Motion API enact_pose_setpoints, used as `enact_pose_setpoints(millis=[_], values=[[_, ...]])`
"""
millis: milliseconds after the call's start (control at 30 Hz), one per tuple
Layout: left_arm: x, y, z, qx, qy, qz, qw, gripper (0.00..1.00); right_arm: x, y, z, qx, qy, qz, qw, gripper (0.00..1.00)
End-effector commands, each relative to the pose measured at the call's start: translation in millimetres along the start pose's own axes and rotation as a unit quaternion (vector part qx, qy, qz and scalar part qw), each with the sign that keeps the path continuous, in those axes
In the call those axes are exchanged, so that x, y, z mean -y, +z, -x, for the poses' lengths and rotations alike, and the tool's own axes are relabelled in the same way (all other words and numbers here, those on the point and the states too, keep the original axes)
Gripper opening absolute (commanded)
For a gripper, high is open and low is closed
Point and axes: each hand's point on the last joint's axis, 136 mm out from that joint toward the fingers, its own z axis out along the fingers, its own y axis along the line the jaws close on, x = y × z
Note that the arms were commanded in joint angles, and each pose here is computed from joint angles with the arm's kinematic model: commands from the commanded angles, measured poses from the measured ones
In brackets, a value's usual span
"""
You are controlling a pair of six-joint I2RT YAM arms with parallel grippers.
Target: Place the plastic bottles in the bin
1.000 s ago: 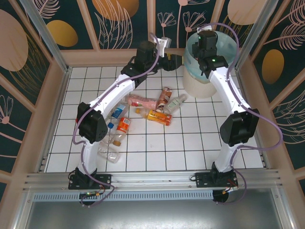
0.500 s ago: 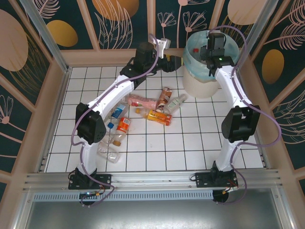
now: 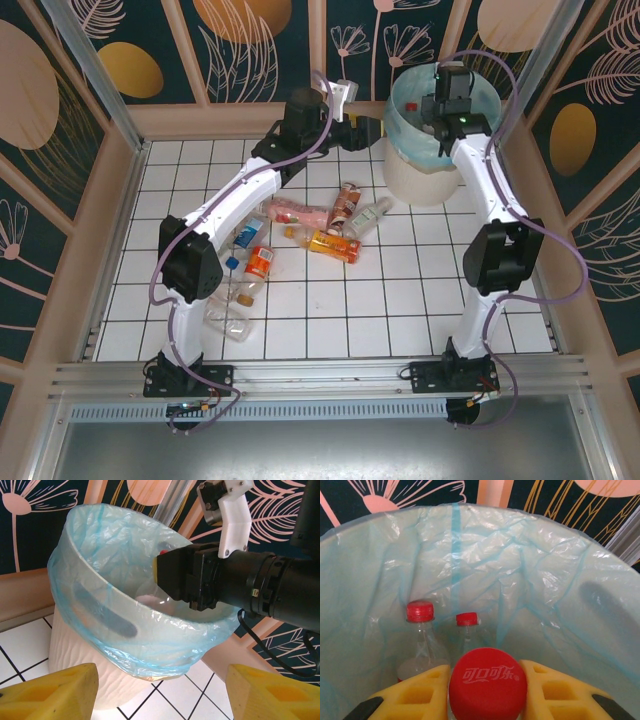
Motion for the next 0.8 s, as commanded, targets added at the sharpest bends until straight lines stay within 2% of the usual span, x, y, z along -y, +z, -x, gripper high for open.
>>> enact_pose_setpoints(millis=[0, 133, 233, 400, 600, 767], values=[[17.5, -9.3, 19.9, 0.022, 0.015, -0.016, 1.0, 0.68, 13.8, -22.0, 19.5, 0.024, 0.009, -0.025, 0.999, 0.15], [16.9, -7.7, 20.2, 0.02, 0.014, -0.015, 1.0, 0.68, 32.2, -17.1, 5.2, 0.04, 0.016, -0.053, 0.998, 0.15], [15.9, -6.8, 18.9, 0.017, 0.013, -0.014, 1.0, 0.68, 44.8, -5.0, -12.2, 0.02, 0.015, -0.06, 0.998, 0.16], [14.1, -6.0, 18.5, 0.018, 0.008, -0.011, 1.0, 0.68, 25.3, 4.8, -26.8, 0.004, -0.016, -0.012, 1.0, 0.18], [14.1, -4.1, 18.5, 0.019, 0.001, -0.014, 1.0, 0.68, -0.4, 26.0, -50.9, -0.074, -0.029, 0.044, 0.996, 0.24], [13.5, -5.4, 16.5, 0.015, 0.004, -0.01, 1.0, 0.68, -15.1, 24.4, -43.4, -0.076, -0.004, 0.086, 0.993, 0.26]])
